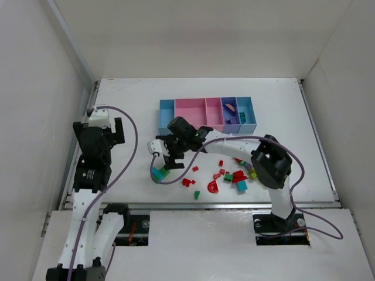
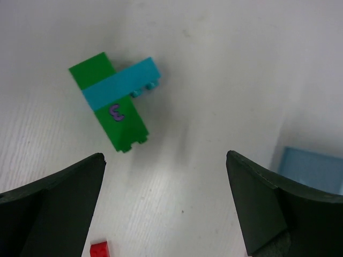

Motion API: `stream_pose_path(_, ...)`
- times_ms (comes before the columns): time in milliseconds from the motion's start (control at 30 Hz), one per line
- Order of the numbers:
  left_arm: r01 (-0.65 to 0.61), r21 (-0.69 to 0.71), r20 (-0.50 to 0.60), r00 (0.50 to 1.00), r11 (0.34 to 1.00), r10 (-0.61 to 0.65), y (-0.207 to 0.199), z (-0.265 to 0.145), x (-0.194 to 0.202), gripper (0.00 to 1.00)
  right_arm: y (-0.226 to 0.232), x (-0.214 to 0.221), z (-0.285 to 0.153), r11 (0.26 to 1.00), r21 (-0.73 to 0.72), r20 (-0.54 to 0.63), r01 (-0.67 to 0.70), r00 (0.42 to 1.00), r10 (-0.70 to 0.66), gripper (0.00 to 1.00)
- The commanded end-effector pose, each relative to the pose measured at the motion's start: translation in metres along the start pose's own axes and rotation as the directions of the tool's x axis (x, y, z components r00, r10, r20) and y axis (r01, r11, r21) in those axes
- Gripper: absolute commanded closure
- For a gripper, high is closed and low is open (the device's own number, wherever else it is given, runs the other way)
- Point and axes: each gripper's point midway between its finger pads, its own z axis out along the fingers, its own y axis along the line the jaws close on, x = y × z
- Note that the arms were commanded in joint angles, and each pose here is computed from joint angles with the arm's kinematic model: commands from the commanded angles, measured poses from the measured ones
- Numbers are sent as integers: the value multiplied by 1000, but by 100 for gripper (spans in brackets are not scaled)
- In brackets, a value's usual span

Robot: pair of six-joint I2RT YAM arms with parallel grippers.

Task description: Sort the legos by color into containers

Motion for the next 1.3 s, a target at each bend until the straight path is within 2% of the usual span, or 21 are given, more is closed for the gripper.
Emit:
stream_pose_path(0,146,-177,58,989,973,-138,42,-17,-17,0,7,-29,3,979,-63,82,192,979,-187,0)
stream_pose_path(167,151,-172,85,987,973,-138,46,-25,-24,0,38,-17,31,962,-167,24,216,976,-215,0)
stream_pose_path(367,133,-174,82,989,976,-121,46,-24,-20,0,49,-2,50,956,-224,-6,188,981,-195,6)
stream_pose_path(533,139,-153,101,987,979,-124,43,-26,-24,0,50,7,64,958,-254,-37,133,988,-147,20)
stream_pose_path(567,139,-152,101,987,979,-124,43,-26,-24,0,48,6,62,961,-246,-46,126,989,-142,20)
stream_pose_path(600,138,-143,101,987,980,-124,42,-26,-24,0,50,11,65,961,-254,-56,111,990,-129,25)
stream_pose_path(633,135,-143,92,988,980,-122,41,-24,-21,0,50,11,65,961,-254,-56,110,990,-128,40)
stream_pose_path(833,103,-97,128,988,990,-91,36,-33,-26,2,58,6,58,963,-256,-59,88,993,-106,85)
stream_pose_path(867,69,-61,119,991,996,-61,30,-31,-23,4,62,10,59,961,-265,-67,81,993,-102,100)
stream_pose_path(967,30,31,179,983,999,-35,17,-41,-35,16,55,-5,51,978,-197,-21,73,997,-79,100)
stream_pose_path(1000,15,58,184,983,998,-25,12,-41,-36,16,58,-4,47,979,-198,-27,49,998,-55,100)
stream_pose_path(1033,11,82,199,980,997,-27,9,-44,-39,26,50,-3,44,987,-159,-9,32,999,-33,100)
stream_pose_path(1067,4,113,200,979,994,-27,4,-49,-42,30,41,-17,29,993,-115,26,-16,999,19,100)
stream_pose_path(1100,-25,200,215,976,980,-19,-10,-54,-47,30,33,-22,18,995,-91,61,-37,997,43,100)
stream_pose_path(1133,-60,252,225,974,966,2,-19,-59,-49,31,12,-33,2,998,-43,153,-50,987,56,100)
stream_pose_path(1167,-91,313,222,975,945,20,-30,-64,-47,27,8,-43,-26,998,-3,209,-65,976,65,100)
stream_pose_path(1200,-138,434,256,966,890,25,-51,-75,-52,22,1,-50,-42,996,27,252,-85,965,76,100)
stream_pose_path(1267,-209,550,288,956,809,51,-73,-88,-49,13,-12,-56,-69,992,100,273,-78,961,48,100)
